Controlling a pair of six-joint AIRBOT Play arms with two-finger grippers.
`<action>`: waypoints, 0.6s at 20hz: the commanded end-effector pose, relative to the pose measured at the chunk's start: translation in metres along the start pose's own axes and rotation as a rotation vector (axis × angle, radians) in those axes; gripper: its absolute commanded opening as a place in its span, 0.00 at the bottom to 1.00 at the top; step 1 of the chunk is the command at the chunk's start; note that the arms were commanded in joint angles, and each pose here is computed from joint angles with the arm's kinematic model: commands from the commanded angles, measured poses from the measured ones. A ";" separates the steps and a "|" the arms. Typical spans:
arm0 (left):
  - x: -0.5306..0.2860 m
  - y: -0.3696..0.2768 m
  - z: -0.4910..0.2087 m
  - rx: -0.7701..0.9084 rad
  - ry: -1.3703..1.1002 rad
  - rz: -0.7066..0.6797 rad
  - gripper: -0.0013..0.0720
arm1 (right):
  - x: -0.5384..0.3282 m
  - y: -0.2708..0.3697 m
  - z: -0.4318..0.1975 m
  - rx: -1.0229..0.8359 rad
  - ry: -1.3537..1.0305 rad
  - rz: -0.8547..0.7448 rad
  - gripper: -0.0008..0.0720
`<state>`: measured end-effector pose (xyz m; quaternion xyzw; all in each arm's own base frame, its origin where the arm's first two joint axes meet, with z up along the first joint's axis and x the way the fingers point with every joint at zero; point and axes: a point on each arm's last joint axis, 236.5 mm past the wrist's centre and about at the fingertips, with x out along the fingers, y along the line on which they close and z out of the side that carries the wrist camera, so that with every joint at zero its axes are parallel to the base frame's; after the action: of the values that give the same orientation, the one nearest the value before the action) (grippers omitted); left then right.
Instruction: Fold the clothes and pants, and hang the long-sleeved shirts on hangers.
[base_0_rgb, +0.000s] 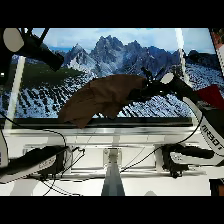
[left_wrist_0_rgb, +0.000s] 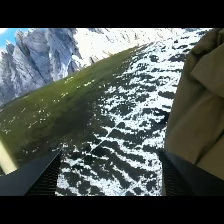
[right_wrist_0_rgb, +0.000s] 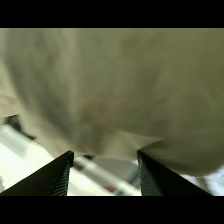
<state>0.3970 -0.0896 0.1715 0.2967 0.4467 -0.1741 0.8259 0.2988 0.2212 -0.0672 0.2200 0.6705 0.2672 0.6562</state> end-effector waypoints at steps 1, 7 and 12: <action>0.000 -0.001 0.000 0.000 0.002 -0.004 0.97 | 0.010 0.022 -0.018 0.106 0.098 0.128 0.62; 0.001 -0.001 0.000 0.000 0.003 -0.005 0.97 | 0.029 0.039 -0.034 0.133 0.147 0.106 0.62; 0.001 -0.009 0.003 -0.007 -0.010 -0.036 0.97 | 0.034 0.026 0.016 0.232 -0.072 0.054 0.62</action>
<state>0.3956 -0.0937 0.1698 0.2907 0.4488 -0.1817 0.8253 0.2873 0.2654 -0.0717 0.2933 0.6926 0.2385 0.6143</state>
